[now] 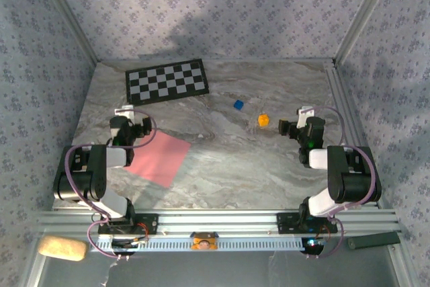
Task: Fold a paper plane with a square sheet of paper (pick it up from the middle)
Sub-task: Move the square sheet of paper to the center of the table.
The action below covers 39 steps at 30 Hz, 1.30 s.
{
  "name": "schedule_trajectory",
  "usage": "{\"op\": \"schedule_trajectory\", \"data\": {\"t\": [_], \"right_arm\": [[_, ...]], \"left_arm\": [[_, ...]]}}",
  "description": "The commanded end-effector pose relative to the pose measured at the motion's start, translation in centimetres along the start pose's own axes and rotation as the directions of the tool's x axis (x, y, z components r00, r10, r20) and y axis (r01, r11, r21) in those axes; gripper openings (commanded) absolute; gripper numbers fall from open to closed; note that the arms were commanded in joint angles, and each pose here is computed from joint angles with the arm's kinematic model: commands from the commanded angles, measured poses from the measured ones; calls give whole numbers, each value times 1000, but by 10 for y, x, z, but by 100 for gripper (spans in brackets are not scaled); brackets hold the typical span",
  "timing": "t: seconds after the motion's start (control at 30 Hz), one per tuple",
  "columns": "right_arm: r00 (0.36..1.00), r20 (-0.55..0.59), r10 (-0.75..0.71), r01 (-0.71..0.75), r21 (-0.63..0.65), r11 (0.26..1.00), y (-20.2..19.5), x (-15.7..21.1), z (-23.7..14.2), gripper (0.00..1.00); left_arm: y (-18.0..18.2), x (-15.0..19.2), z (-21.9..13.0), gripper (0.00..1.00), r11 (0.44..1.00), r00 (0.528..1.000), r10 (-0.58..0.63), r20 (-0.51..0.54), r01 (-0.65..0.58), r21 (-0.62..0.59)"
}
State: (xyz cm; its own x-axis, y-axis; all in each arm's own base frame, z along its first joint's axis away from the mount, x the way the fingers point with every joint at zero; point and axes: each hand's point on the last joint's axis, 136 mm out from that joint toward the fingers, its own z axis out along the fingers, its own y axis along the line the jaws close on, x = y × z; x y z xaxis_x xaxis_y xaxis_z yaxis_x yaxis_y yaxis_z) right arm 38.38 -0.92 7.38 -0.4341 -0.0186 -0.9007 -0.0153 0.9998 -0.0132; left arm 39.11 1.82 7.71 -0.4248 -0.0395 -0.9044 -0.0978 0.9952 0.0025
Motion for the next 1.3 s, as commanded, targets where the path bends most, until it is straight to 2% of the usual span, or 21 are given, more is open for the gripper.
{"op": "schedule_trajectory", "data": {"t": [0.0,0.07,0.23,0.37,0.47,0.5,0.6,0.63,0.73,0.83,0.9,1.0,1.17,1.27], "right_arm": [[999,38,-13,13,-14,1000,2,-13,1,100],[999,37,-22,23,-22,999,4,-16,0,100],[1000,-18,-21,21,-8,1000,4,-30,-4,100],[997,-71,34,-37,-33,999,9,-45,-19,100],[985,-112,128,-134,-50,990,15,-58,-39,100],[974,-130,184,-192,-50,980,16,-60,-46,100],[906,-196,376,-384,-2,923,14,-60,-64,100],[879,-238,414,-431,-21,902,19,-57,-67,100],[824,-373,427,-520,-195,832,56,-57,-80,100],[781,-444,439,-583,-266,768,84,-55,-90,100],[774,-467,427,-592,-298,749,103,-53,-96,100],[780,-496,380,-566,-304,766,131,-42,-103,100],[808,-494,320,-513,-323,795,165,-36,-112,100],[830,-470,300,-495,-372,786,180,-40,-118,100]], "left_arm": [[-5,-14,0,100,1000,999,8,51,-9,27],[-12,-15,-2,100,998,998,26,53,-29,63],[-7,-28,-15,100,999,998,5,69,-8,42],[6,-39,-24,100,997,996,-72,-46,71,-28],[19,-48,-34,100,972,970,-212,-120,198,-123],[17,-49,-39,100,960,951,-266,-158,247,-128],[-15,-45,-48,100,932,892,-341,-297,361,14],[-27,-42,-51,100,911,867,-367,-339,409,60],[-54,-24,-63,99,850,778,-396,-487,512,126],[-73,3,-79,95,808,682,-401,-611,578,115],[-83,22,-91,94,812,642,-373,-670,575,99],[-90,49,-108,94,850,607,-319,-728,523,64],[-94,79,-125,94,858,551,-319,-771,513,12],[-92,91,-131,94,864,523,-326,-788,503,-23]]}}
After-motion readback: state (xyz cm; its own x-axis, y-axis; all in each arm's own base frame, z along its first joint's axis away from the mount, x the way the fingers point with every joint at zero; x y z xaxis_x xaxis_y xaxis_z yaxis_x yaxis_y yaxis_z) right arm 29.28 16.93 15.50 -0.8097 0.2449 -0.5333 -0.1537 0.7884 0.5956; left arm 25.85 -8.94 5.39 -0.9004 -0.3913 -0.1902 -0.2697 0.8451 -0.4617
